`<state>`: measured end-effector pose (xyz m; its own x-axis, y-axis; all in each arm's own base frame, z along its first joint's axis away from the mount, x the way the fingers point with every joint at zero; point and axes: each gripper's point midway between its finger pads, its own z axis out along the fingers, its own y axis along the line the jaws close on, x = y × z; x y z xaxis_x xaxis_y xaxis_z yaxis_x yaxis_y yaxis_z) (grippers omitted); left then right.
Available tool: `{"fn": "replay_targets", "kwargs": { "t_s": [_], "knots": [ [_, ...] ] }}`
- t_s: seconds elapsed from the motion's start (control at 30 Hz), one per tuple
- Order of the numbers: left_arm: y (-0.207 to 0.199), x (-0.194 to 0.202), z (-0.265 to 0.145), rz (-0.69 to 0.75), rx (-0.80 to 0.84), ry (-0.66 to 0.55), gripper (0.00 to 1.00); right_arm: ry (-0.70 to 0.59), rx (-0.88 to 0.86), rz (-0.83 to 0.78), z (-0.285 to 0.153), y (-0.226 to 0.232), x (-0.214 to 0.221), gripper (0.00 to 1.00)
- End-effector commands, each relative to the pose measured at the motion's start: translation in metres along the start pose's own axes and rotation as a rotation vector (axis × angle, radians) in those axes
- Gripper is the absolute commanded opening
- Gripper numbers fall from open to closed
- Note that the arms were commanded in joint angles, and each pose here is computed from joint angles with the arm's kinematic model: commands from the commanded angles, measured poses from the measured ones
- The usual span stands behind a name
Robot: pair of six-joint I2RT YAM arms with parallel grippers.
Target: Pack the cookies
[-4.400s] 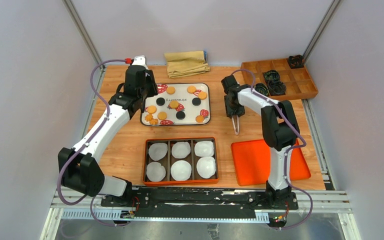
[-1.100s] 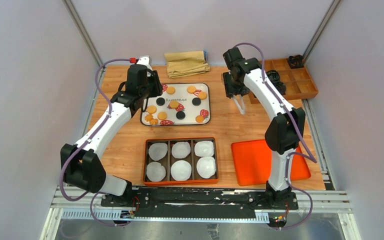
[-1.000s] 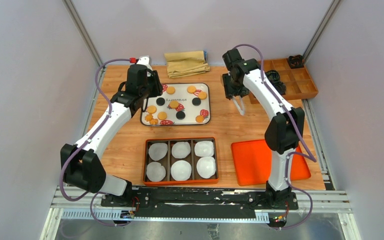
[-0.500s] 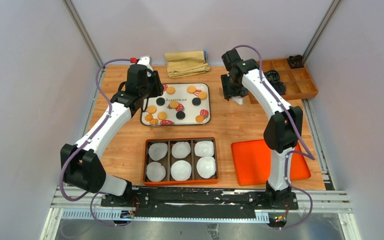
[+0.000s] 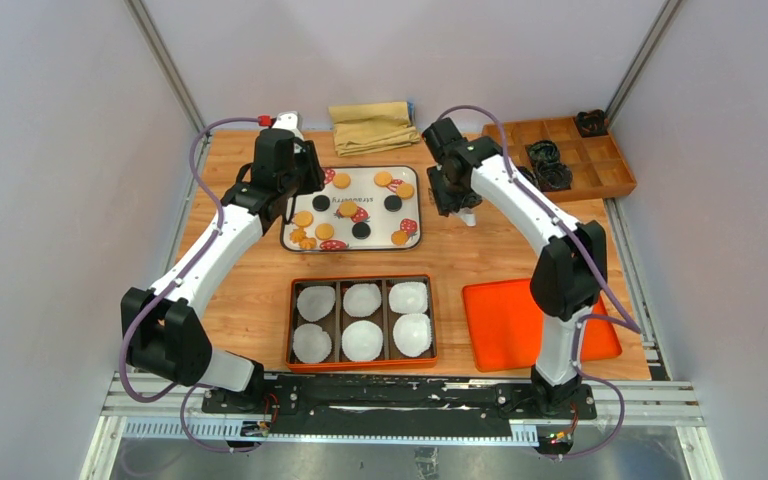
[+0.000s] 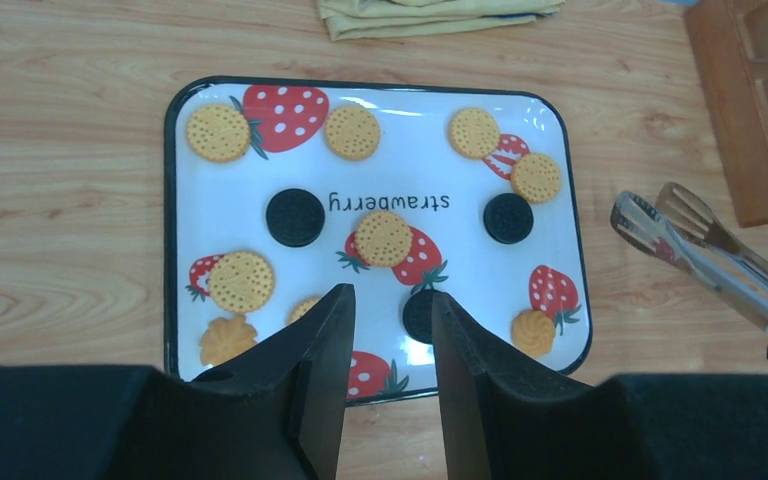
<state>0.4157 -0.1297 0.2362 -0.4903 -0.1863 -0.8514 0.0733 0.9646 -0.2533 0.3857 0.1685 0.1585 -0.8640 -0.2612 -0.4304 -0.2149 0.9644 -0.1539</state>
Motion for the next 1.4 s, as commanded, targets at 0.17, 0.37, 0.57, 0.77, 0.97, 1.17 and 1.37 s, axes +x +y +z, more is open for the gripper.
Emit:
{"fn": "replay_targets", "kwargs": {
  "t_s": [0.17, 0.37, 0.57, 0.77, 0.97, 1.17, 1.37],
  "knots": [
    [0.011, -0.012, -0.011, -0.006, -0.07, -0.049, 0.49, -0.233, -0.115, -0.11, -0.053, 0.051, -0.021, 0.52],
    [0.011, -0.01, -0.011, -0.007, -0.072, -0.042, 0.51, -0.196, -0.208, -0.145, -0.043, 0.084, -0.012, 0.52],
    [0.016, -0.007, -0.013, -0.008, -0.09, -0.04, 0.52, -0.156, -0.229, -0.181, -0.027, 0.104, 0.009, 0.51],
    [0.017, -0.002, -0.012, -0.011, -0.091, -0.032, 0.52, -0.1, -0.196, -0.191, -0.003, 0.103, 0.027, 0.52],
    [0.016, -0.004, -0.014, -0.008, -0.087, -0.04, 0.52, -0.092, -0.149, -0.175, 0.012, 0.1, 0.031, 0.53],
    [0.016, -0.004, -0.014, -0.008, -0.084, -0.039, 0.52, -0.089, -0.12, -0.186, 0.027, 0.103, 0.023, 0.53],
    [0.016, -0.004, -0.014, -0.003, -0.083, -0.038, 0.52, -0.086, -0.109, -0.173, 0.042, 0.111, 0.012, 0.51]
  ]
}}
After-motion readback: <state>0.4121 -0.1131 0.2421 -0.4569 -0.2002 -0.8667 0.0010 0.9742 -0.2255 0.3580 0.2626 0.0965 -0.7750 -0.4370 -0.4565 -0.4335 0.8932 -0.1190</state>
